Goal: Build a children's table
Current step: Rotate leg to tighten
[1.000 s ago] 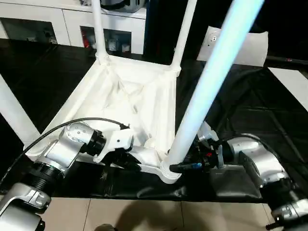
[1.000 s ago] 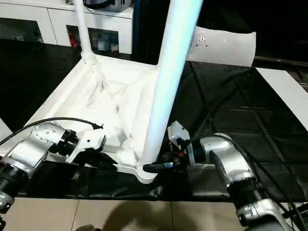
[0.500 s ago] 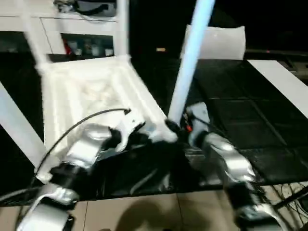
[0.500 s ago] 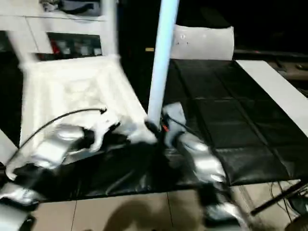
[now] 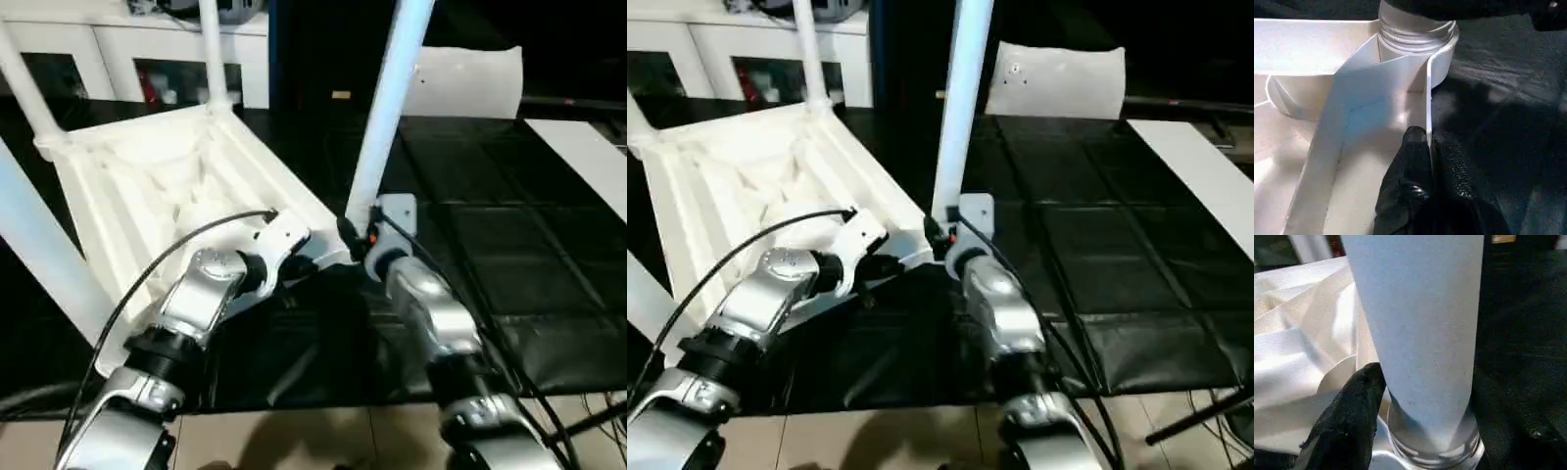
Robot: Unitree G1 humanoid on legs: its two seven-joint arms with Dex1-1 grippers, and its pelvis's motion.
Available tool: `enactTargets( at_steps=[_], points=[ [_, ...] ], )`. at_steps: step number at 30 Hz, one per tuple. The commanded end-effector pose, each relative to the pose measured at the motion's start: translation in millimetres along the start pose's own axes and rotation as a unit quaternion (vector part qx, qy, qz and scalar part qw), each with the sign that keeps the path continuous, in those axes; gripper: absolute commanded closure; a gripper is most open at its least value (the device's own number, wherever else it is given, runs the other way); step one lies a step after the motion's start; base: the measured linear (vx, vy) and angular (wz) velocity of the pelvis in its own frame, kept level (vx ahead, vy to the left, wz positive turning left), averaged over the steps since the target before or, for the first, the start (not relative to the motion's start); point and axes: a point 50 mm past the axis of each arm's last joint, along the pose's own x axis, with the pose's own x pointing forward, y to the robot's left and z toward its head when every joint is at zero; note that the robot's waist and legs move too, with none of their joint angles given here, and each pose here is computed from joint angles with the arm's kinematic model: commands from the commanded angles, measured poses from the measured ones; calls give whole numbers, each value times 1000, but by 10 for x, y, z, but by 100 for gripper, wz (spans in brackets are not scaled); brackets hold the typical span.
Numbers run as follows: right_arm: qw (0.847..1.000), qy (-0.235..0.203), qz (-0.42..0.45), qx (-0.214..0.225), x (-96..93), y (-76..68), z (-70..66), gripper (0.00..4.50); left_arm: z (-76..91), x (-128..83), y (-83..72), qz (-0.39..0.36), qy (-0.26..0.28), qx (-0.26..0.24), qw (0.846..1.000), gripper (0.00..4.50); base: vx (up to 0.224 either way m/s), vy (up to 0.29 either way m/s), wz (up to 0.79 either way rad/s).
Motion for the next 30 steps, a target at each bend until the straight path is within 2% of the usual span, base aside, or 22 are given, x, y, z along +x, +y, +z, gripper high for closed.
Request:
enactTargets(
  at_steps=[1, 2, 4, 5, 7, 10, 13, 14, 15, 17, 20, 21, 22, 23, 25, 29, 30],
  points=[
    [999, 5, 50, -10, -68, -6, -33, 132, 113, -16, -89, -58, -46, 42, 996, 450, 0, 0, 0],
    [999, 5, 50, -10, -68, -6, -33, 119, 113, -16, -89, -58, -46, 42, 996, 450, 0, 0, 0],
    [992, -4, 112, -50, -251, -186, 12, 119, -11, -132, -73, -104, -37, 68, 992, 450, 0, 0, 0],
    [992, -4, 115, -52, -257, -191, 12, 98, -15, -136, -72, -105, -36, 69, 991, 450, 0, 0, 0],
    [980, 10, 178, -92, -412, -318, 32, 91, -106, -236, -71, -151, -22, 100, 983, 450, 0, 0, 0],
    [971, 18, 213, -103, -490, -379, 58, 52, -140, -280, -64, -171, -19, 104, 980, 450, 0, 0, 0],
    [949, 46, 291, -108, -627, -453, 111, 43, -191, -361, -73, -219, 5, 129, 967, 450, 0, 0, 0],
    [938, 52, 323, -113, -667, -459, 134, 43, -203, -386, -87, -240, 11, 133, 962, 450, 0, 0, 0],
    [938, 52, 323, -113, -667, -459, 134, 43, -203, -386, -87, -240, 11, 133, 962, 450, 0, 0, 0],
    [904, 65, 402, -132, -738, -455, 181, 43, -230, -431, -125, -293, 23, 148, 944, 450, 0, 0, 0],
    [880, 73, 445, -145, -736, -444, 199, 43, -258, -450, -136, -322, 35, 164, 932, 450, 0, 0, 0],
    [880, 73, 445, -145, -736, -444, 199, 43, -258, -450, -136, -322, 35, 164, 932, 450, 0, 0, 0],
    [872, 83, 462, -139, -726, -434, 195, 59, -269, -451, -137, -329, 43, 173, 927, 450, 0, 0, 0],
    [872, 83, 462, -139, -726, -434, 195, 59, -269, -451, -137, -329, 43, 173, 927, 450, 0, 0, 0],
    [861, 93, 481, -134, -710, -416, 188, 69, -275, -452, -135, -337, 48, 180, 923, 450, 0, 0, 0],
    [852, 103, 498, -126, -691, -395, 182, 113, -274, -453, -136, -344, 51, 185, 919, 450, 0, 0, 0],
    [845, 110, 509, -124, -683, -379, 176, 120, -272, -452, -139, -348, 53, 188, 917, 450, 0, 0, 0]
  ],
)
